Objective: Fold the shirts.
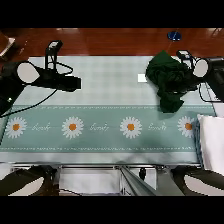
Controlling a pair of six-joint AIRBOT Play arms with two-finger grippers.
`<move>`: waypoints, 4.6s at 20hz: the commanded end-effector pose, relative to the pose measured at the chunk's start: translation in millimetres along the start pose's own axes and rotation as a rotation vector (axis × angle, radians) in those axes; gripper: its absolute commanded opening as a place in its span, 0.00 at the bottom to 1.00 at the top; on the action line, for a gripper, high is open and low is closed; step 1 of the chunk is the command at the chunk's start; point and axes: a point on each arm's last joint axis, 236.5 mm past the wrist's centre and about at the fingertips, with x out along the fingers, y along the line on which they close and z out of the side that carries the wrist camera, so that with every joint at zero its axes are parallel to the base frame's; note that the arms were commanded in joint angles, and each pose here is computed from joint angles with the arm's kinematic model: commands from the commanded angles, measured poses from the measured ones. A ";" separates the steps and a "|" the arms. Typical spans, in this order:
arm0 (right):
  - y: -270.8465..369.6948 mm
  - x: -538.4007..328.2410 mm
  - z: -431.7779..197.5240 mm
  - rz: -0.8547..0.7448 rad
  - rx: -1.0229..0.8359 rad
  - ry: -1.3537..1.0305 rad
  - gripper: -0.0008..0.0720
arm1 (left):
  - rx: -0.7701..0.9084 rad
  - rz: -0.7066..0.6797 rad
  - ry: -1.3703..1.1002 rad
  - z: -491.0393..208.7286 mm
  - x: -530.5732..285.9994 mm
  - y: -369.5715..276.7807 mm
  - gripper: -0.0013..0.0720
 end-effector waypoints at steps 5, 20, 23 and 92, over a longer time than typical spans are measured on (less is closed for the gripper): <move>0.3 0.4 -0.2 0.000 0.000 0.001 0.04 | 0.000 0.001 0.001 -0.2 0.4 0.2 0.04; -28.0 -11.3 74.4 -0.139 -0.104 -0.311 0.23 | -0.004 0.001 -0.125 30.6 4.7 1.6 0.05; -53.6 -21.5 134.4 -0.239 -0.109 -0.540 0.57 | -0.029 0.007 -0.193 48.9 16.0 6.9 0.71; -45.4 20.4 -149.4 0.385 0.570 0.066 0.56 | -0.326 -0.450 0.087 -124.4 70.6 -47.1 0.71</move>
